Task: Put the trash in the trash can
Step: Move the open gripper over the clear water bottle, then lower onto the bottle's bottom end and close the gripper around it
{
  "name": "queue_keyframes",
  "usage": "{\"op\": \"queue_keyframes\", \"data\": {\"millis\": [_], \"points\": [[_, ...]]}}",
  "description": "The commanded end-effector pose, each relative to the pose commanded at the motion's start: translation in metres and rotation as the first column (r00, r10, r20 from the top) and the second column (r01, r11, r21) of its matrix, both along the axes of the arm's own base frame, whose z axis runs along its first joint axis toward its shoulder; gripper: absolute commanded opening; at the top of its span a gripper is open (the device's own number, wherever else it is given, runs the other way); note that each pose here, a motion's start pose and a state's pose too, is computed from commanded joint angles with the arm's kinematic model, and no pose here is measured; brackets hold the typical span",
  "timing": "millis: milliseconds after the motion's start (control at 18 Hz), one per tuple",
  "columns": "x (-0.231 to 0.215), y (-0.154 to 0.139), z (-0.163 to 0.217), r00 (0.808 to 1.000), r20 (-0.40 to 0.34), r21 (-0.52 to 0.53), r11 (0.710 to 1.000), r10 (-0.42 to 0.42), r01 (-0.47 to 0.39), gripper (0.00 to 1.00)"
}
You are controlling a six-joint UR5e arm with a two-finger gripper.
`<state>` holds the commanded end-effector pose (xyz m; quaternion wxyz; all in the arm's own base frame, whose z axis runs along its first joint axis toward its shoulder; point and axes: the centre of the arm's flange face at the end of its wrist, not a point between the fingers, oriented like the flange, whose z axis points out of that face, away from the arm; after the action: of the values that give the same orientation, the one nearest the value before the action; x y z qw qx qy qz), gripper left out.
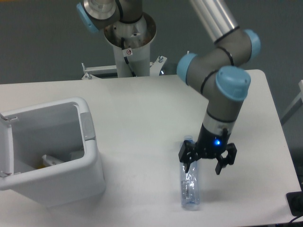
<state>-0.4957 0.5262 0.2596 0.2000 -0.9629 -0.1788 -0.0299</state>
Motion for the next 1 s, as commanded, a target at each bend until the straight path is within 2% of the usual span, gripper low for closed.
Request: {"op": "queue_keyframes", "data": {"millis": [167,389,1000], "points": [[0.011,0.016,-0.036,1.000,0.010,-0.046,0.999,-0.018,0.019,1.00],[0.015,0.022,-0.059,0.999,0.025,-0.076,0.997,-0.022,0.024,1.00],[0.009,0.023,-0.077,1.000,0.011,-0.128,0.992,-0.012,0.014,1.00]]}}
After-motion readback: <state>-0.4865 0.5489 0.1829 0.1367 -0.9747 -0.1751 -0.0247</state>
